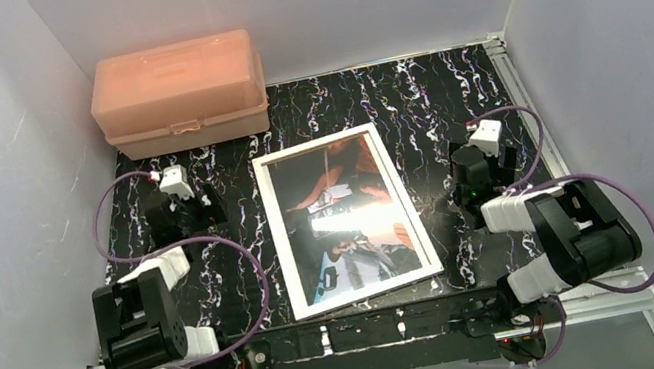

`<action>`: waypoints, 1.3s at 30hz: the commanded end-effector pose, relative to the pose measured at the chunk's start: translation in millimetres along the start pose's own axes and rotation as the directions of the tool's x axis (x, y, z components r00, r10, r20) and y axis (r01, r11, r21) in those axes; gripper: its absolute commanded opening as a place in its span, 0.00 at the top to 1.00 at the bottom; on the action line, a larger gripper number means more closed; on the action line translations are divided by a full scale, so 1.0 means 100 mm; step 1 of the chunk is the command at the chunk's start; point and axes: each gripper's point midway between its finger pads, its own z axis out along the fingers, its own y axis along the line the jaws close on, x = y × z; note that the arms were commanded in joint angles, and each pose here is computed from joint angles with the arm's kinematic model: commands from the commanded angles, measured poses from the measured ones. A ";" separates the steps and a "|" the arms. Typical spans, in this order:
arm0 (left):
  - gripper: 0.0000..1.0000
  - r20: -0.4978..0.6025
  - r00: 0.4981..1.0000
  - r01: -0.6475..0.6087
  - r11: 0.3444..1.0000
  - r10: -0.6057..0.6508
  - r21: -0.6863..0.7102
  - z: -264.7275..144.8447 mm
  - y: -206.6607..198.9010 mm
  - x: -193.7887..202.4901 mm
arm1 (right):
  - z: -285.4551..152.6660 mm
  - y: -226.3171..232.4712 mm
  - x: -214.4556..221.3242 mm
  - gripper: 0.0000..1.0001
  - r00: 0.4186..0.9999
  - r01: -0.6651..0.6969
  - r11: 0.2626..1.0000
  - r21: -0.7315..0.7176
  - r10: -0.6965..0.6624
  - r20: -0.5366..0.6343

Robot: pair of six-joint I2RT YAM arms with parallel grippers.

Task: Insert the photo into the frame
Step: Reset both arms

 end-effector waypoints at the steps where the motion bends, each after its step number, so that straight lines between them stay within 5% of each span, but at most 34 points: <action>1: 0.02 0.134 0.991 0.025 1.000 -0.025 0.005 0.13 0.03 -0.23 | 0.16 -0.02 -0.22 0.01 0.992 -0.096 0.995 0.008 0.095 0.087; 8: 0.01 0.094 0.995 0.022 0.999 -0.026 0.038 0.23 0.00 -0.11 | 0.27 0.15 -0.09 0.01 0.995 -0.055 0.997 -0.058 0.060 0.078; 13: 0.02 0.250 0.963 -0.120 0.991 0.100 0.065 0.02 -0.17 0.08 | 0.18 0.16 -0.09 0.01 0.990 -0.062 0.991 -0.117 0.076 0.118; 15: 0.01 0.380 0.914 -0.193 0.977 0.143 0.096 -0.08 -0.32 -0.01 | 0.12 0.14 -0.11 0.01 0.985 -0.056 0.988 -0.142 0.078 0.155; 21: 0.01 0.218 0.969 -0.118 0.993 0.114 0.006 0.14 -0.14 0.01 | 0.26 0.28 0.00 0.01 0.992 -0.042 0.971 -0.234 0.068 0.103; 39: 0.01 0.229 0.966 -0.121 0.993 0.117 0.005 0.15 -0.15 0.01 | 0.24 0.25 -0.04 0.01 0.987 -0.053 0.969 -0.243 0.088 0.135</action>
